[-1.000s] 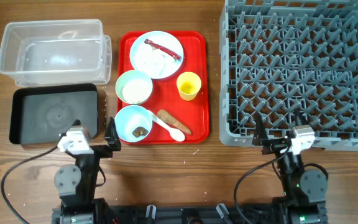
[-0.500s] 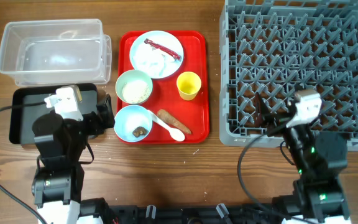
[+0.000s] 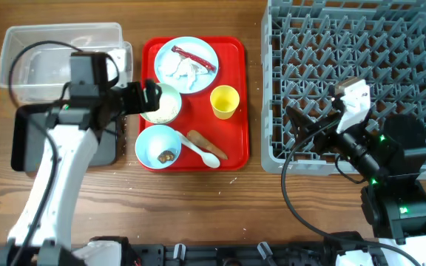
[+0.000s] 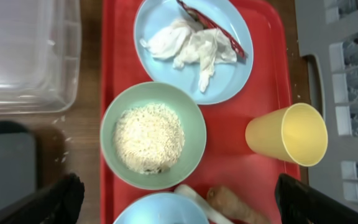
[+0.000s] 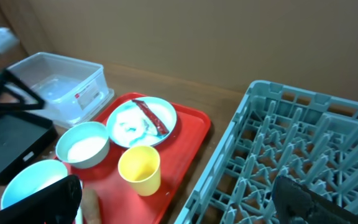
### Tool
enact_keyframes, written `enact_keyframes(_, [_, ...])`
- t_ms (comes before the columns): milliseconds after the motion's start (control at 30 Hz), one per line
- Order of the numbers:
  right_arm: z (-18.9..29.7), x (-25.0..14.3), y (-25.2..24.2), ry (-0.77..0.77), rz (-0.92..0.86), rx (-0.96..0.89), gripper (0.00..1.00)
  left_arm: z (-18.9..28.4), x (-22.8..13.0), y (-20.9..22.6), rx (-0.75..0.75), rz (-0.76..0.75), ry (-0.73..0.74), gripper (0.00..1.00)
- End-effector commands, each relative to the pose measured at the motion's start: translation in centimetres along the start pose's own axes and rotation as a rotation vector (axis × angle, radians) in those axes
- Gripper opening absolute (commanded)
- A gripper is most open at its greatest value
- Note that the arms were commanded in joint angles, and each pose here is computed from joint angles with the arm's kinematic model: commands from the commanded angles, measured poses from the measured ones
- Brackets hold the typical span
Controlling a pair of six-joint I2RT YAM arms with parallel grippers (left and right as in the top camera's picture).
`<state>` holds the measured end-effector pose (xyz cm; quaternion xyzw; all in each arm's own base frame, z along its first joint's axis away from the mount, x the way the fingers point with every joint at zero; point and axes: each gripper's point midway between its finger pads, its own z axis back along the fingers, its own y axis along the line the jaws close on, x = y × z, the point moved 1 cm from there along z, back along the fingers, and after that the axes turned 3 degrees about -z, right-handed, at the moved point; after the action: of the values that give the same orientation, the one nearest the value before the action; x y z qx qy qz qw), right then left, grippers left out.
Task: Sort waste into correct bins and load items into the dishwasher rack
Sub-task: 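Reach the left gripper to the yellow cup and grasp it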
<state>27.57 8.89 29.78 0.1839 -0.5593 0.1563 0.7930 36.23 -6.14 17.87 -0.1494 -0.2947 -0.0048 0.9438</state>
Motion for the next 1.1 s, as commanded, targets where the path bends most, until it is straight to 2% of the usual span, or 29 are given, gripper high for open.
enact_keyframes(0, [0.3,0.7,0.0,-0.01,-0.013,-0.004,1.0,-2.7,-0.2,-2.8,-0.055,-0.031,0.105,0.99])
enact_keyframes(100, [0.3,0.0,-0.5,0.016,-0.049,-0.039,1.0,-4.0,2.2,-4.7,0.069,-0.073,0.176,0.99])
enact_keyframes(167, [0.3,-0.2,-0.5,0.028,-0.053,-0.038,1.0,-5.0,4.0,-8.3,0.044,-0.122,0.179,0.99])
enact_keyframes(267, [0.3,-0.6,-0.5,0.043,-0.058,-0.038,1.0,-7.9,2.5,-10.8,0.028,-0.131,0.229,0.99])
enact_keyframes(400, [0.3,-0.7,-0.8,0.047,-0.058,-0.059,1.0,-11.9,-0.1,-11.9,0.031,-0.166,0.301,0.84])
enact_keyframes(500, [0.3,-0.7,-0.9,0.048,-0.06,-0.062,0.98,-14.1,-1.2,-11.4,0.074,-0.133,0.331,0.82])
enact_keyframes(700, [-0.7,-1.7,-1.3,0.092,-0.078,-0.061,0.9,-14.9,-2.0,-12.8,0.059,-0.156,0.334,0.56])
enact_keyframes(800, [-1.5,-2.4,-1.6,0.125,-0.09,-0.061,0.88,-15.5,-2.6,-12.7,0.085,-0.127,0.335,0.51])
enact_keyframes(833, [-1.7,-2.6,-1.7,0.136,-0.095,-0.061,0.87,-15.9,-2.9,-12.6,0.089,-0.127,0.344,0.45])
enact_keyframes(900, [-2.1,-3.1,-1.8,0.155,-0.108,-0.062,0.86,-16.4,-3.4,-12.4,0.095,-0.126,0.359,0.27])
enact_keyframes(1033, [-2.3,-3.3,-1.9,0.165,-0.113,-0.062,0.84,-16.9,-4.0,-12.2,0.101,-0.127,0.376,0.12])
enact_keyframes(1067, [-2.3,-3.3,-1.9,0.164,-0.113,-0.062,0.84,-16.9,-4.0,-12.3,0.101,-0.128,0.377,0.11])
